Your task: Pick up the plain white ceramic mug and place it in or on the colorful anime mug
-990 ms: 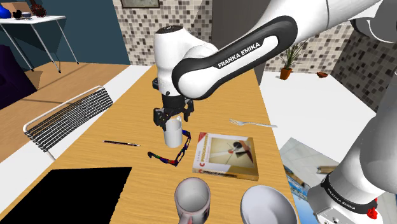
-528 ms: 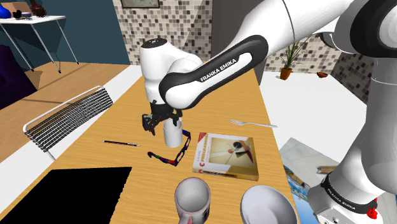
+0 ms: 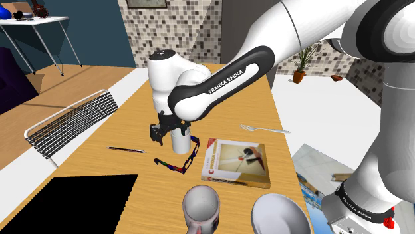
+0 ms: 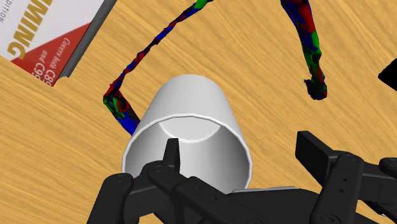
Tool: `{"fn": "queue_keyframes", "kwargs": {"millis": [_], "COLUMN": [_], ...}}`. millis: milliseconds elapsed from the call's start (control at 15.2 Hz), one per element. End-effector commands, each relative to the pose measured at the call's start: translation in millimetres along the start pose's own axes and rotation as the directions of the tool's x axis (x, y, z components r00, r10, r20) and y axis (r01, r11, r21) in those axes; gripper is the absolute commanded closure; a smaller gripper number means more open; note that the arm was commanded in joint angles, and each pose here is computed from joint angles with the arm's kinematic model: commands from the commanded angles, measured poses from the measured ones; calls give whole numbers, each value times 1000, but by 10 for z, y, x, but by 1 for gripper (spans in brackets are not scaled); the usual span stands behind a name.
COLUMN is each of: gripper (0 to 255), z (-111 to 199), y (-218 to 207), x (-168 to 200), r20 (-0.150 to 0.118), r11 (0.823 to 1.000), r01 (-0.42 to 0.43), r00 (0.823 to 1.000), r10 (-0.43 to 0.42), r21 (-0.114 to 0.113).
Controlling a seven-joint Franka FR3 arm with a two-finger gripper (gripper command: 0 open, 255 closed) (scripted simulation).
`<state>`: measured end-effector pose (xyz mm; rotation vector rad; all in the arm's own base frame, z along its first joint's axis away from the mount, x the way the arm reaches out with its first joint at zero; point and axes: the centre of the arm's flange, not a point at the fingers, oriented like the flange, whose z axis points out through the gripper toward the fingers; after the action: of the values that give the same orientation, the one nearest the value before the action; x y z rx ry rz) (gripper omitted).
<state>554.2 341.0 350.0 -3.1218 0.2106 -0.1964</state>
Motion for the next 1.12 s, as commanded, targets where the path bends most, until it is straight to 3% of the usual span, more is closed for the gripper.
{"fn": "queue_keyframes", "kwargs": {"millis": [0, 132, 198, 792, 1056], "gripper": [0, 0, 255, 255, 255], "z": [1, 1, 1, 1, -208], "y": [0, 0, 0, 0, -3], "x": [0, 0, 0, 0, 26], "r20": [0, 0, 0, 0, 0], "r11": [1000, 1000, 1000, 1000, 1000], "r01": [0, 0, 0, 0, 0], "r00": [1000, 1000, 1000, 1000, 1000], "r10": [0, 0, 0, 0, 0], "r21": [0, 0, 0, 0, 0]}}
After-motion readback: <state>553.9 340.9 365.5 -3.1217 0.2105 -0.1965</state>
